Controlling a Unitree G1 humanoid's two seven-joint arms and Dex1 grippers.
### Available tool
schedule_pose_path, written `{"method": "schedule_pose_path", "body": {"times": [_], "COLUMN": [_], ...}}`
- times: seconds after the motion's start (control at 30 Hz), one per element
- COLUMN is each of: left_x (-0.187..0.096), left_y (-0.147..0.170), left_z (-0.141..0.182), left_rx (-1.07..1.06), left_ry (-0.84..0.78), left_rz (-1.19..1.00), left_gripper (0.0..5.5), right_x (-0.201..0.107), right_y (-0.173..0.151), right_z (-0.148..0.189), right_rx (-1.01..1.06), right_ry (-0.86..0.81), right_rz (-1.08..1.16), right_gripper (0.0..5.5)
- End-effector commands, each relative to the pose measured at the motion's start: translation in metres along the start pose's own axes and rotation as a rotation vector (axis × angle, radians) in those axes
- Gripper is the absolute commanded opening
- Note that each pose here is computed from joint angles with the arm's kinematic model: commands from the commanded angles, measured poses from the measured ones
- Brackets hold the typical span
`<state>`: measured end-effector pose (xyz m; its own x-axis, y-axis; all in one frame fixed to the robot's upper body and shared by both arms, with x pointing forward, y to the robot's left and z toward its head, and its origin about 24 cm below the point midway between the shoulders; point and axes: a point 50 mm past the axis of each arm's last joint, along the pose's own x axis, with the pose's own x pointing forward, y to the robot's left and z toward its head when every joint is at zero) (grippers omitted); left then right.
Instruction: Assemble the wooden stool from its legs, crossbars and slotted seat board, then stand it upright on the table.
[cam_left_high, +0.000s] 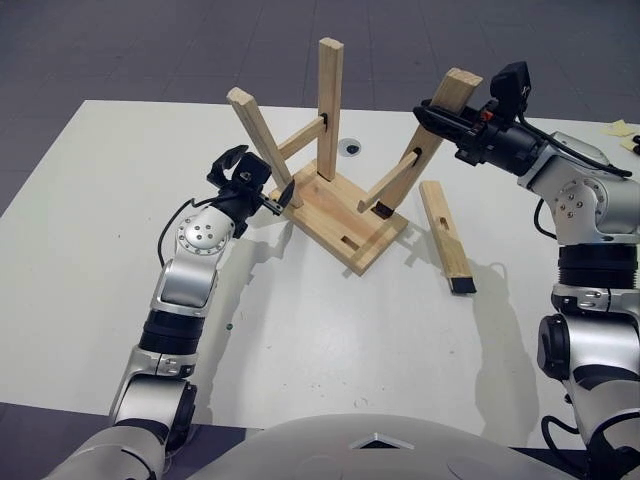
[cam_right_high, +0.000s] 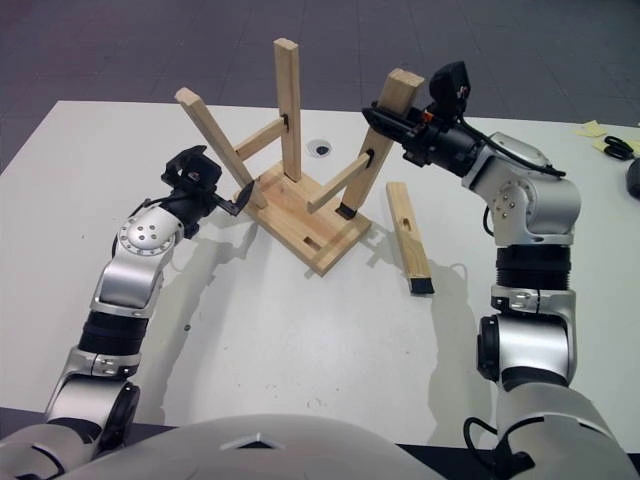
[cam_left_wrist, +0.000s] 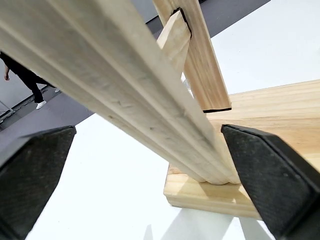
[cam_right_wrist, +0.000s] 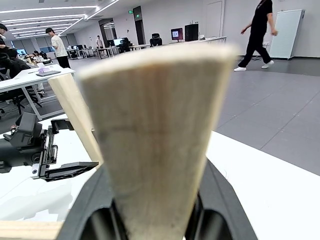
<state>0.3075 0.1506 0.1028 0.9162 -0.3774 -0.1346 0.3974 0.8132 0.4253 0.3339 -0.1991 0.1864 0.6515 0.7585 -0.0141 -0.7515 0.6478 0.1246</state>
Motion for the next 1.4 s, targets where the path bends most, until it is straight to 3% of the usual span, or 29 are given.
{"method": "schedule_pose_path", "body": {"times": [0.03, 0.23, 0.6, 0.83, 1.07, 1.23, 1.4], "left_x": [0.001, 0.000, -0.001, -0.002, -0.005, -0.005, -0.005], "left_y": [-0.003, -0.005, 0.007, -0.001, -0.004, -0.005, -0.007], "left_z": [0.000, 0.001, 0.002, 0.001, -0.001, -0.001, -0.002], "left_rx": [0.007, -0.010, 0.009, 0.004, 0.012, 0.025, 0.022], "left_ry": [-0.002, -0.006, -0.004, 0.002, 0.012, 0.017, 0.020], "left_rz": [-0.007, -0.011, 0.020, 0.007, -0.002, -0.003, -0.002], "left_gripper": [5.40, 5.40, 5.40, 5.40, 5.40, 5.40, 5.40], "right_x": [0.002, 0.002, -0.001, -0.015, -0.015, -0.016, -0.018], "right_y": [0.003, 0.008, 0.010, 0.024, 0.040, 0.052, 0.056], "right_z": [-0.009, -0.010, -0.042, -0.102, -0.109, -0.107, -0.107], "right_rx": [0.032, 0.075, -0.034, 0.128, 0.236, 0.073, 0.062], "right_ry": [-0.006, -0.028, 0.139, 0.363, 0.422, 0.419, 0.400], "right_rz": [-0.032, -0.042, -0.091, -0.293, -0.408, -0.399, -0.424], "right_gripper": [1.03, 1.03, 1.03, 1.04, 1.04, 1.04, 1.06]}}
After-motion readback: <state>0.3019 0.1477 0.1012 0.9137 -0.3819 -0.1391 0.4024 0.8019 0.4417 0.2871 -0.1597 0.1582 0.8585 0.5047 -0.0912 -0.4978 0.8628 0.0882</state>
